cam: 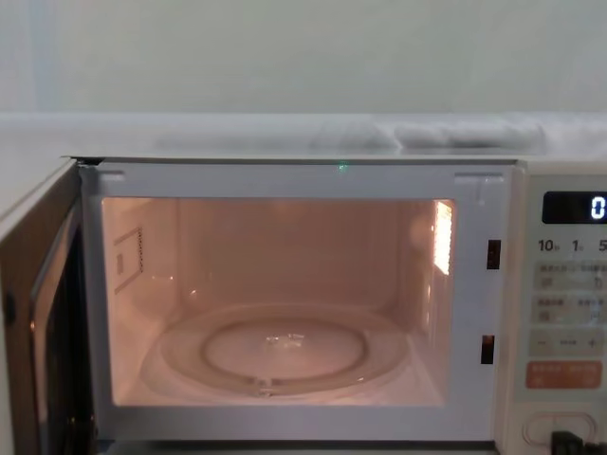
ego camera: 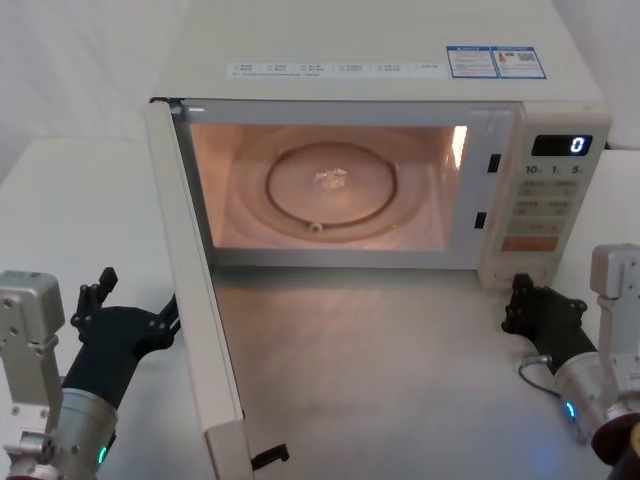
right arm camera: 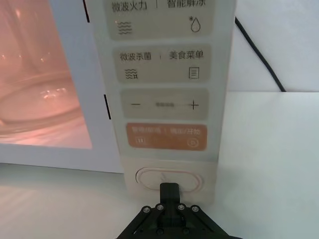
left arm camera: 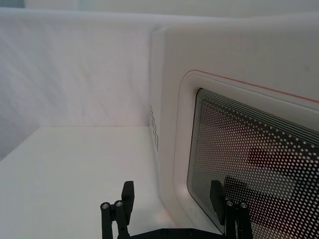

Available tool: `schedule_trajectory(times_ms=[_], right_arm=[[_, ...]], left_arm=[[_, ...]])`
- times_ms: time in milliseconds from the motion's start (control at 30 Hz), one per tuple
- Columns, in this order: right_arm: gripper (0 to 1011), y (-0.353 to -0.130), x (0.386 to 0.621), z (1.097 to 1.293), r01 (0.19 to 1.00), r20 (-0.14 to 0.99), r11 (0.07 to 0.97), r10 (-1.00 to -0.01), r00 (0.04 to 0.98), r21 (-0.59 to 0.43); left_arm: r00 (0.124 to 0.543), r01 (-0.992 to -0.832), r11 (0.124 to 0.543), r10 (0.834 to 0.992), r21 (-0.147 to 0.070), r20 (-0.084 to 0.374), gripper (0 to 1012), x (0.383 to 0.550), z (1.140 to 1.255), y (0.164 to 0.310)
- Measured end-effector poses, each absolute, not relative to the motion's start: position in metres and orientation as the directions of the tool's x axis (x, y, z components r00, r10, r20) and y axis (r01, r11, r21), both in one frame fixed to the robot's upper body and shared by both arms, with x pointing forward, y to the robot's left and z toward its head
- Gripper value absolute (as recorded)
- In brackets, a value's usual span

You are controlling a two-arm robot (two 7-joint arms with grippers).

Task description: Press the button to open the microwave door with one hand; close the microwave door with the other hand.

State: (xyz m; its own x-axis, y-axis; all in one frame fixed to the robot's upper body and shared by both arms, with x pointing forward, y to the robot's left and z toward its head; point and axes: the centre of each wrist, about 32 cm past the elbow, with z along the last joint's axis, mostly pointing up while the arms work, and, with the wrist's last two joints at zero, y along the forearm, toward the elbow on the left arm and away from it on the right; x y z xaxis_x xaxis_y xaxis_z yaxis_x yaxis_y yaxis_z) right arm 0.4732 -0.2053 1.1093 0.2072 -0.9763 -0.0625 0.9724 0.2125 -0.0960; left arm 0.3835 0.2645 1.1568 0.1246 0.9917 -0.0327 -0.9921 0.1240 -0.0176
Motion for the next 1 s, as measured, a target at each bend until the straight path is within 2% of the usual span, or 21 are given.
schedule_trajectory(times_ms=[533,1000], right_arm=[[0,-0.203,0.455,1.124,0.971,-0.048,0.234,-0.972,0.232,-0.053],[0,-0.209,0.413,1.148,0.971,-0.023,0.238,-0.971,0.238,0.002]], left_arm=[[0.125,-0.992,0.124,0.992,-0.018,-0.033,1001,0.384,1.157,0.265],[0.125,-0.992,0.124,0.992,-0.017,-0.033,1001,0.383,1.157,0.265]])
